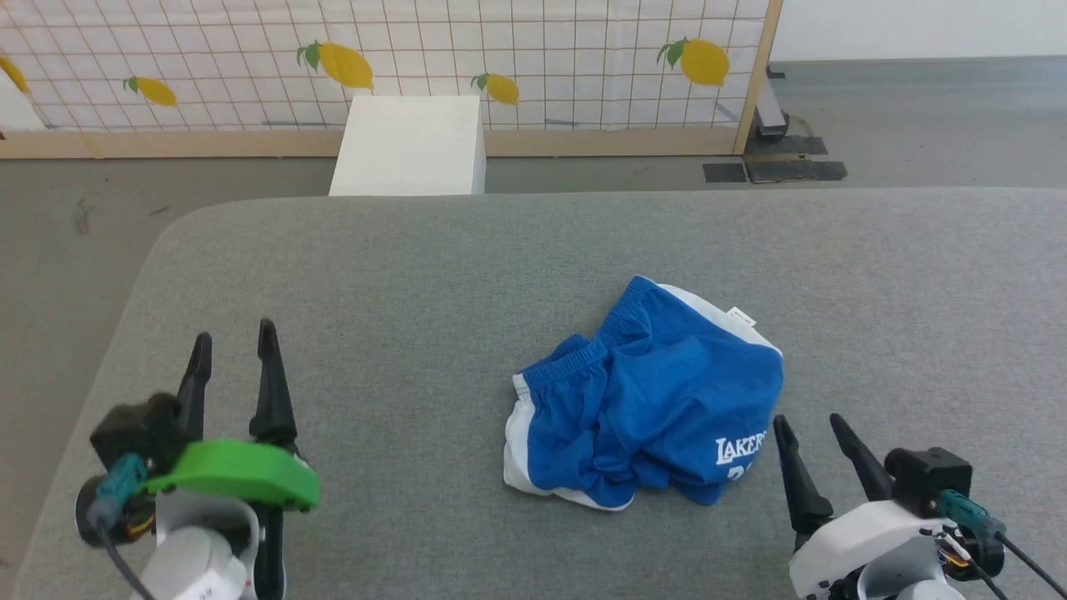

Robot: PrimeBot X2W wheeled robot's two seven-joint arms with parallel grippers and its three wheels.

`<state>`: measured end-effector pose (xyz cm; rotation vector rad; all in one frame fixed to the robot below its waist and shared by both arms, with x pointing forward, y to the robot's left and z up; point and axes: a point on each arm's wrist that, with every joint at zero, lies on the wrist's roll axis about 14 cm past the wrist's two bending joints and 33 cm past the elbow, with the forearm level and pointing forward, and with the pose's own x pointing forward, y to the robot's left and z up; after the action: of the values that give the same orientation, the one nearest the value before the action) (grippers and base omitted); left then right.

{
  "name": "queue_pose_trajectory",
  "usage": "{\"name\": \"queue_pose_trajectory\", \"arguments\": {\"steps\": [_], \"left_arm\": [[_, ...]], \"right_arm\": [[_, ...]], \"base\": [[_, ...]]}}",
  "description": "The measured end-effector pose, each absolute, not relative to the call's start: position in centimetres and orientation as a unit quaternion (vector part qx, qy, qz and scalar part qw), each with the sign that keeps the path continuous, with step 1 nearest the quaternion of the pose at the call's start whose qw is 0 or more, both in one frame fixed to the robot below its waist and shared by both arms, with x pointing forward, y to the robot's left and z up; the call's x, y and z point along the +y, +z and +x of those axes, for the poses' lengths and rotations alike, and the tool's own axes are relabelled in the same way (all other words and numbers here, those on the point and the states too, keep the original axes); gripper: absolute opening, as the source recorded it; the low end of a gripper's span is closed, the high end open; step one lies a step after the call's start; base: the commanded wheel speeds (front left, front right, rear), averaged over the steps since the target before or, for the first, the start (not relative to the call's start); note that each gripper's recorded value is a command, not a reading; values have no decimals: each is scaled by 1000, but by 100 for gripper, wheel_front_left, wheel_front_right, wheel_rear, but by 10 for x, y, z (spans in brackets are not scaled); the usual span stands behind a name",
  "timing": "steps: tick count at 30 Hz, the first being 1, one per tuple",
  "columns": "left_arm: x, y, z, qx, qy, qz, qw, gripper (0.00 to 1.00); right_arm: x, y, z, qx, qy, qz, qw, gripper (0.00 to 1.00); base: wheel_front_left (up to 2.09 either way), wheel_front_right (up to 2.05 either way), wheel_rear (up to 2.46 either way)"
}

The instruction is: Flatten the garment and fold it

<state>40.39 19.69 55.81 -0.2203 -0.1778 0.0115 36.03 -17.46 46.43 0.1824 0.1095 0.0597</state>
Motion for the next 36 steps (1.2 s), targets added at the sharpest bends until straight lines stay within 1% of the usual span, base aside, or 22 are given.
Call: {"name": "queue_pose_trajectory", "arguments": {"steps": [4,5,9,11,15,20,21,22,26,29,31,36], "left_arm": [[199,555,390,-93,10,-87,992,100],[192,549,384,-89,6,-89,992,100],[187,535,375,-73,13,-98,992,100],[186,532,375,-71,14,-102,992,100],[181,530,374,-71,5,-106,992,100],[185,521,375,-61,10,-107,992,100],[189,515,375,-54,18,-109,992,100],[189,513,375,-52,19,-110,992,100],[192,508,374,-45,21,-104,993,100],[191,507,374,-44,20,-107,993,100],[190,507,375,-44,17,-109,993,100],[187,503,380,-39,10,-112,993,100]], "right_arm": [[-170,450,361,104,39,80,991,100],[-167,441,363,141,44,76,986,100],[-161,423,373,229,60,45,970,100],[-158,419,382,261,66,27,963,100],[-146,404,393,333,87,-9,939,100],[-124,375,387,419,124,-42,898,100],[-120,371,392,436,131,-47,889,2],[-119,370,394,438,133,-48,888,0],[-112,372,399,436,141,-39,888,0],[-126,380,410,423,130,-43,896,0],[-144,392,426,405,108,-35,907,0],[-210,443,484,333,30,-68,940,0]], "base": [[0,0,0],[0,0,0],[0,0,0],[0,0,0],[0,0,0],[0,0,0],[0,0,0],[0,0,0],[0,0,0],[0,0,0],[0,0,0],[0,0,0]]}}
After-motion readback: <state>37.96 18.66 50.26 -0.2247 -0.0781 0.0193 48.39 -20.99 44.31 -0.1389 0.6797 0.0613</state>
